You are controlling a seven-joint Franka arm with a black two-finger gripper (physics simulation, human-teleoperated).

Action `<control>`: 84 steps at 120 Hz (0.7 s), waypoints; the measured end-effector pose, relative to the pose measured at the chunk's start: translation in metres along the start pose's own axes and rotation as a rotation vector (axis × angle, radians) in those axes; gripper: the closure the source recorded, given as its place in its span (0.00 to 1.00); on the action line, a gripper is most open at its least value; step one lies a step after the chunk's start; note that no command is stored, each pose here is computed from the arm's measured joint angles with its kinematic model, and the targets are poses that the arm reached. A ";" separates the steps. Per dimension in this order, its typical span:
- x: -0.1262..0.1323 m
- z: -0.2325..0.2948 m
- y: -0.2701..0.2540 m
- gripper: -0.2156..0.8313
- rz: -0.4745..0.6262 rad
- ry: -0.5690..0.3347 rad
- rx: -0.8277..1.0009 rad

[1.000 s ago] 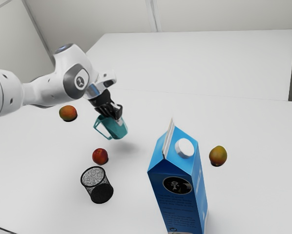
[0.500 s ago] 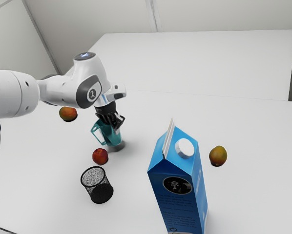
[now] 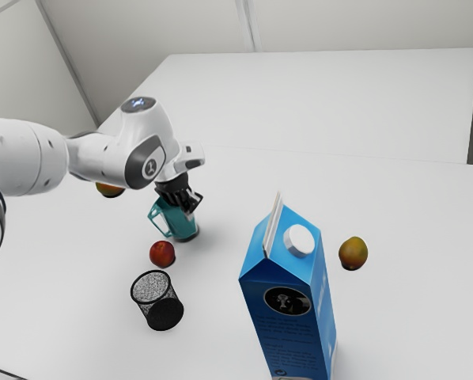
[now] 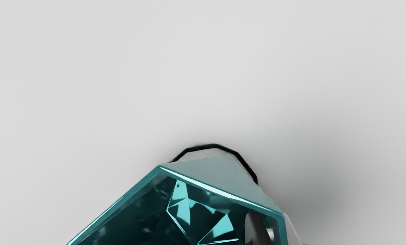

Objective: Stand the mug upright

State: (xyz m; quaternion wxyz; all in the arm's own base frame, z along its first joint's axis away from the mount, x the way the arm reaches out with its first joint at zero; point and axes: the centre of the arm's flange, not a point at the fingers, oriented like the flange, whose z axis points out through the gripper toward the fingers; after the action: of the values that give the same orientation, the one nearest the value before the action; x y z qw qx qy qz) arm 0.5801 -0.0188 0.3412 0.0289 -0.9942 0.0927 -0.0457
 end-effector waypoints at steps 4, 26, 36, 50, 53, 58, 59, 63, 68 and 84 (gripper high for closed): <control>-0.001 0.001 0.000 0.95 -0.002 0.003 0.000; 0.000 0.002 -0.003 0.95 -0.016 0.023 0.004; 0.000 0.001 -0.003 0.91 -0.018 0.027 0.002; 0.000 0.001 -0.004 0.82 -0.018 0.030 -0.001; 0.000 0.001 -0.004 0.80 -0.017 0.031 -0.002; 0.000 0.000 -0.004 0.76 -0.017 0.031 -0.003; 0.000 0.000 -0.004 0.75 -0.017 0.032 -0.003; 0.000 0.000 -0.004 0.72 -0.016 0.032 -0.004; 0.000 -0.001 -0.004 0.68 -0.016 0.033 -0.004; 0.000 -0.003 -0.005 0.52 -0.017 0.037 -0.007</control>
State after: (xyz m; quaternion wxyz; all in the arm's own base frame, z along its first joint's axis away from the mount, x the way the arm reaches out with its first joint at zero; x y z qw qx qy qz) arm 0.5812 -0.0138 0.3450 0.0232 -0.9941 0.0848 -0.0639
